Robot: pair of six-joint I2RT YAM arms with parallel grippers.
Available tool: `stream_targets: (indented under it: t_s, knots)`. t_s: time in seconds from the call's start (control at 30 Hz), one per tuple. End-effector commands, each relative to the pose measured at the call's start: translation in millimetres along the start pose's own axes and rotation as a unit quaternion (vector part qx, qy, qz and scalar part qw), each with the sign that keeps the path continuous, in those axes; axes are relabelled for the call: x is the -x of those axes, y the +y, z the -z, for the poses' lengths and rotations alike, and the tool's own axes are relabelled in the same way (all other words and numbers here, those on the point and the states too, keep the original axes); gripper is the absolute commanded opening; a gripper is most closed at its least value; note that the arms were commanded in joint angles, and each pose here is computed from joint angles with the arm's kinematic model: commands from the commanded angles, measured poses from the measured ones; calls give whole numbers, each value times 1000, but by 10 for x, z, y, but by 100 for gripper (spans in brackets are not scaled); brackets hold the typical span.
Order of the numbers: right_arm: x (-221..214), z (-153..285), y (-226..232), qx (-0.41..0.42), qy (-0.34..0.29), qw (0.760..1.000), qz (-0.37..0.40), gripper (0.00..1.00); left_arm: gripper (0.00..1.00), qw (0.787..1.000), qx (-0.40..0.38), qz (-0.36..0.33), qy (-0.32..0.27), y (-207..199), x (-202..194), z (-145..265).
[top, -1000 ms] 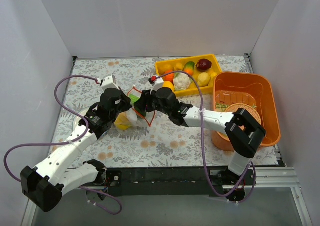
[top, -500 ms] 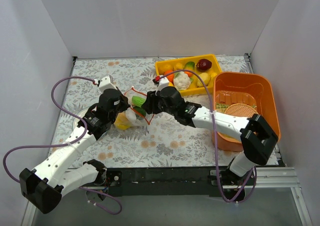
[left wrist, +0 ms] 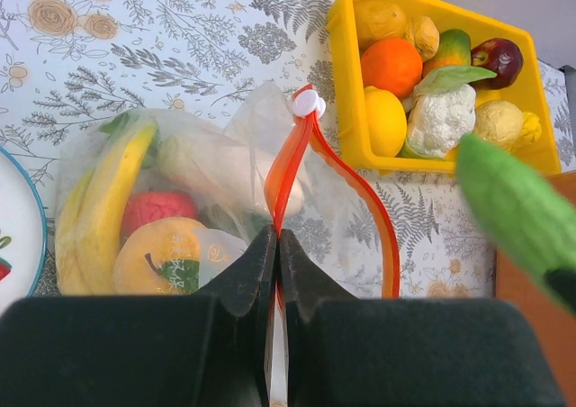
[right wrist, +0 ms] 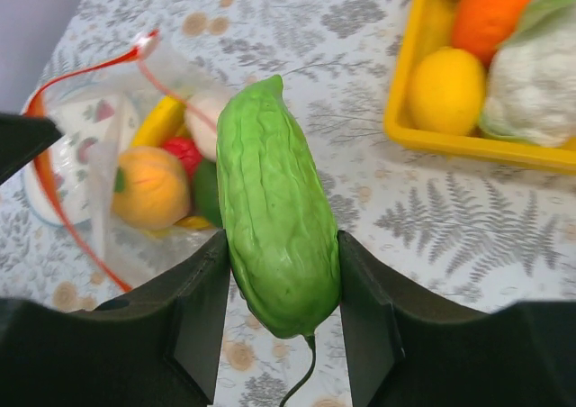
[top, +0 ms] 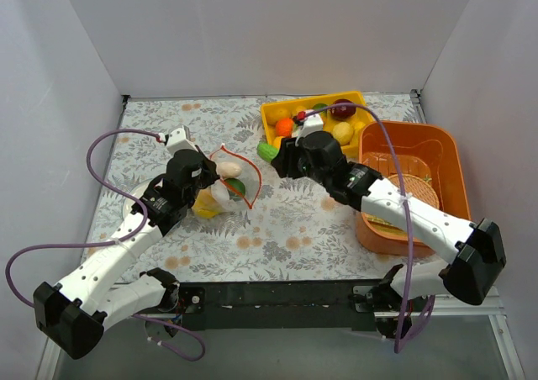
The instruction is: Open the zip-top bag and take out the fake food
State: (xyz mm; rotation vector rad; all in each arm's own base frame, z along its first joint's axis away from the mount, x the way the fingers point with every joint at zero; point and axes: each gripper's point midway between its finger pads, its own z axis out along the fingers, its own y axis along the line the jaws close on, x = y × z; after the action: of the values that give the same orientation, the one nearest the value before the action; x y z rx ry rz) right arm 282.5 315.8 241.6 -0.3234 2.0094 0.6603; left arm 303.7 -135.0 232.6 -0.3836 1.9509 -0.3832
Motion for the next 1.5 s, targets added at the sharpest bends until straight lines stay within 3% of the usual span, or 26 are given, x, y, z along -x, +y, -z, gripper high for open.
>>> stream_targets:
  t_s: [0.0, 0.17, 0.43, 0.6, 0.83, 1.1, 1.3, 1.4, 1.47]
  knots:
    - [499, 57, -681, -87, -31, 996, -5, 28, 0, 1000, -21, 2, -18, -81, 101, 29]
    - [1002, -105, -1520, -214, -67, 974, -17, 28, 0, 999, -43, -2, -11, -172, 97, 33]
    - [967, -793, -2456, -353, -32, 935, -28, 26, 0, 997, -71, -8, 5, -288, 47, 27]
    - [747, -1141, -2735, -392, 29, 920, -15, 25, 0, 997, -81, -16, 0, -329, 98, 56]
    - [508, -1291, -2937, -409, 68, 910, -24, 25, 0, 996, -82, -21, -3, -350, 142, 65]
    - [269, -1387, -2946, -391, 99, 914, -27, 25, 0, 996, -85, -21, 3, -371, 111, 40]
    - [143, -1543, -2975, -379, 122, 917, -30, 39, 0, 996, -90, -20, 6, -388, 98, 47]
    - [181, -1539, -2966, -374, 121, 919, -30, 64, 0, 996, -90, -21, 7, -390, 108, 56]
    - [231, -1513, -2943, -368, 119, 922, -31, 73, 0, 996, -90, -21, 8, -385, 102, 65]
